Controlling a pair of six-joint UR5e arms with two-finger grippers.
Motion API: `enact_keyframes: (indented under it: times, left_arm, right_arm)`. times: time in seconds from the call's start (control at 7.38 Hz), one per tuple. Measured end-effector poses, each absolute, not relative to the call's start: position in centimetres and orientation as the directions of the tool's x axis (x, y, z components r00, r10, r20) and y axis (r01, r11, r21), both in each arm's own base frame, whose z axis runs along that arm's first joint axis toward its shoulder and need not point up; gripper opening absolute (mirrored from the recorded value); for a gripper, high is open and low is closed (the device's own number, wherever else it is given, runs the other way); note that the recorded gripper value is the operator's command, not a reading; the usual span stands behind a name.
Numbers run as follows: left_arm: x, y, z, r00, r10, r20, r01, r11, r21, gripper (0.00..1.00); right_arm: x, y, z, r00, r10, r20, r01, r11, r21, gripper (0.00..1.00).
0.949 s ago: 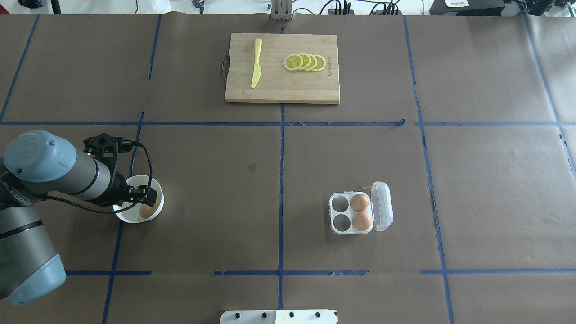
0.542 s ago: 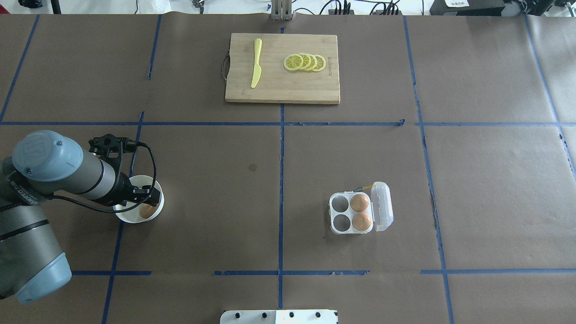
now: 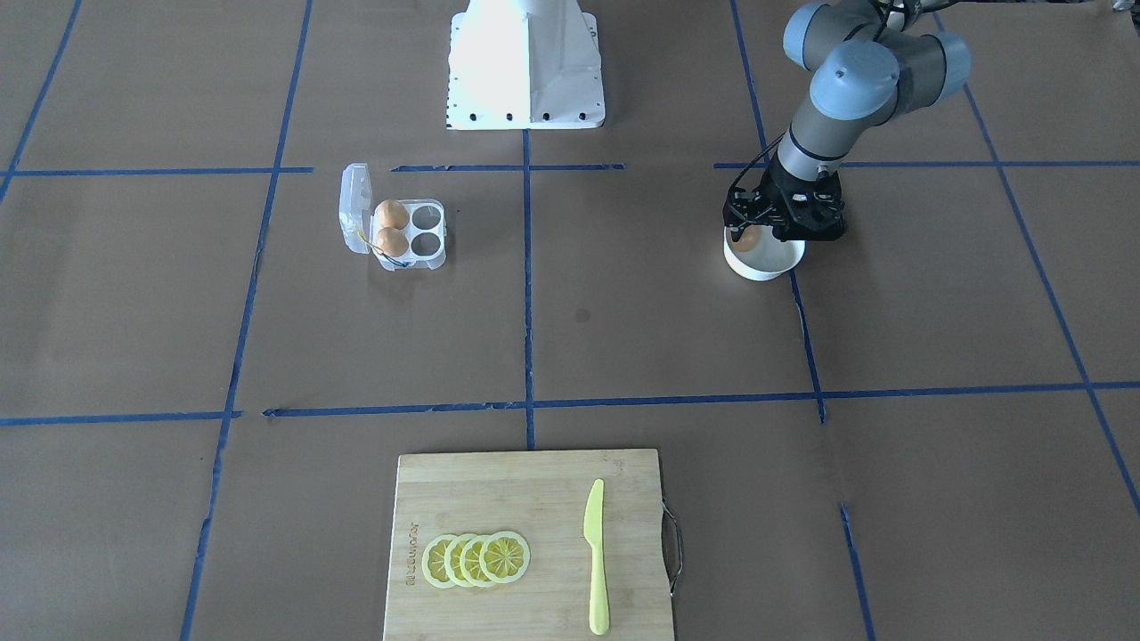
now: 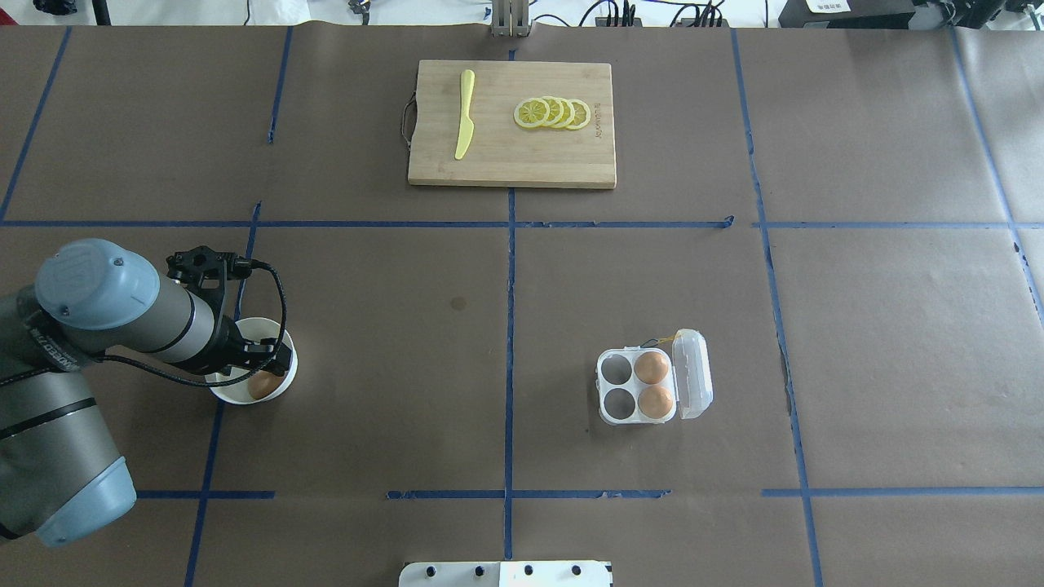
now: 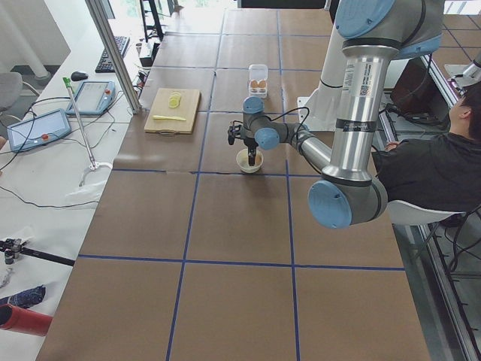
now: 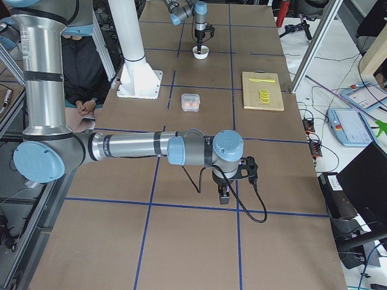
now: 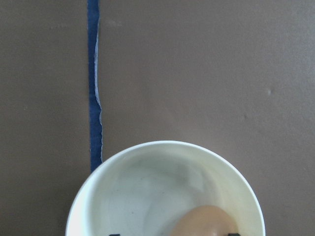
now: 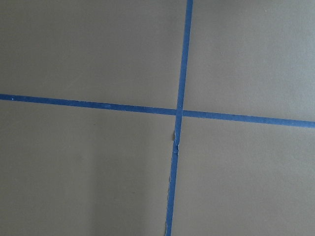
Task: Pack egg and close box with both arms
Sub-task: 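Lower the left gripper into the bowl and close it on the brown egg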
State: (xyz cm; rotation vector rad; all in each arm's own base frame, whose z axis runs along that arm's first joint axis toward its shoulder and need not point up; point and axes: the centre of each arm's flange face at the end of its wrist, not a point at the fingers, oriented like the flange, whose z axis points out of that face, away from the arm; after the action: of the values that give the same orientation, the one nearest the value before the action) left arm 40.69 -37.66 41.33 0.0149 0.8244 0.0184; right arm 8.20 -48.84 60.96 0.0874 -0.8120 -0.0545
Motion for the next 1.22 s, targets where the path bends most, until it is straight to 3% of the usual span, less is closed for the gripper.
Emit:
enact_keyframes:
  times: [0.81,1.22]
  left_arm:
    - [41.35,-37.17,41.23,0.677,0.03,-0.735,-0.025,1.0,0.018,0.75]
    - [41.72,-36.81,41.35,0.679,0.035,-0.734,-0.035,0.999,0.016,0.62]
  right_arm:
    - [8.2,-48.97,60.65,0.687,-0.086,0.721,0.015,0.994,0.105,1.0]
    - [8.22,-48.99,60.62,0.687,-0.086,0.721,0.014,0.994,0.105,1.0]
